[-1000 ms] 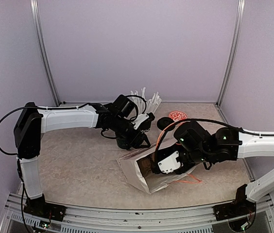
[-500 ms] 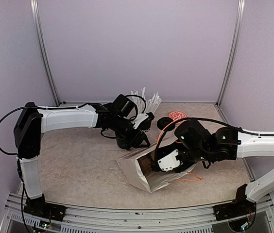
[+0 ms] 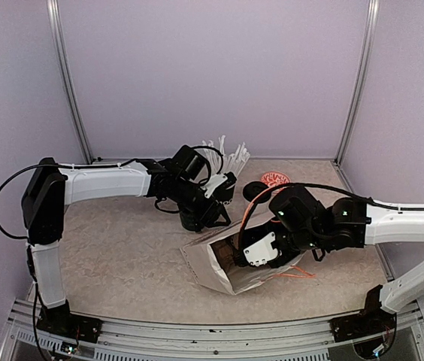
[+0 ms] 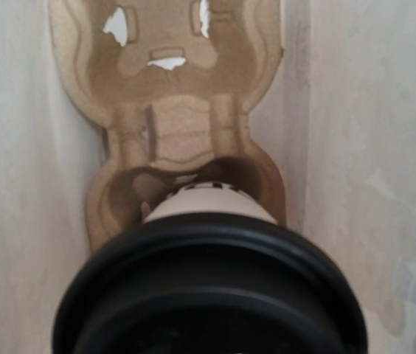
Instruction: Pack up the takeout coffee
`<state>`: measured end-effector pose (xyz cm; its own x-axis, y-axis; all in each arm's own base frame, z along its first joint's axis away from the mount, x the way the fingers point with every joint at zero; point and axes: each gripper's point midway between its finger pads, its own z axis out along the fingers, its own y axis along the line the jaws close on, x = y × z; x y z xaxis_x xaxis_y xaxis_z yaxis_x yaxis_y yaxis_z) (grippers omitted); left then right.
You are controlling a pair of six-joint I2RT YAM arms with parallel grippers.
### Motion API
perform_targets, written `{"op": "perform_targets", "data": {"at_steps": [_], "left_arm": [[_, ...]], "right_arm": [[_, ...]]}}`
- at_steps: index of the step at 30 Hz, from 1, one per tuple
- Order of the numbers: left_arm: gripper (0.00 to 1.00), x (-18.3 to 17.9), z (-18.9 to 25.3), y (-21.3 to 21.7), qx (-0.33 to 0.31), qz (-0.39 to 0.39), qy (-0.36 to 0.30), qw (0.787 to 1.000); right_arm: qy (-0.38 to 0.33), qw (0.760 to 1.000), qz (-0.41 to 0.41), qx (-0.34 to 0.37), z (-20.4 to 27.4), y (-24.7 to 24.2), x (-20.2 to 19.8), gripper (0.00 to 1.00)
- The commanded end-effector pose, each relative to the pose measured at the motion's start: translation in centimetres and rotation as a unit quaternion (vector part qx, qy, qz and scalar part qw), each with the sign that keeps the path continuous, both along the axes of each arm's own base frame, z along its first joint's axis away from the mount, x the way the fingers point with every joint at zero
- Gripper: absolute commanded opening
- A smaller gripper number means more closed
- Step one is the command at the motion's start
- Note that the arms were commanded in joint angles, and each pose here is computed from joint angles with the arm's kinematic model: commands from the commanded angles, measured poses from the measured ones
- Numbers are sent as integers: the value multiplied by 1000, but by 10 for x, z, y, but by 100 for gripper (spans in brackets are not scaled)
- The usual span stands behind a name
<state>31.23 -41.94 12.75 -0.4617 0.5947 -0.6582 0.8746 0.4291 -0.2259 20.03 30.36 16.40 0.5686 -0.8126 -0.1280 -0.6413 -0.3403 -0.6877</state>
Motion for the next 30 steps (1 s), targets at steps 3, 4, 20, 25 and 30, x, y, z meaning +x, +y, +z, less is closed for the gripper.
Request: {"op": "perform_targets", "data": {"at_steps": [3, 4, 20, 25, 30], "left_arm": [[66, 4, 5, -6, -15, -7, -6, 1000], [66, 5, 6, -6, -15, -7, -7, 1000], [66, 3, -2, -4, -15, -9, 4, 1000], [66, 5, -8, -2, -16, -12, 9, 1000], [66, 4, -10, -2, -17, -20, 12, 1000]], "right_arm": [[29, 1000, -4, -9, -2, -3, -5, 39], [30, 999, -4, -10, -4, -3, -5, 39], [20, 1000, 0, -5, -6, 5, 1, 40], [30, 1000, -2, -11, -4, 10, 3, 40], [52, 998, -3, -23, -5, 13, 2, 40]]}}
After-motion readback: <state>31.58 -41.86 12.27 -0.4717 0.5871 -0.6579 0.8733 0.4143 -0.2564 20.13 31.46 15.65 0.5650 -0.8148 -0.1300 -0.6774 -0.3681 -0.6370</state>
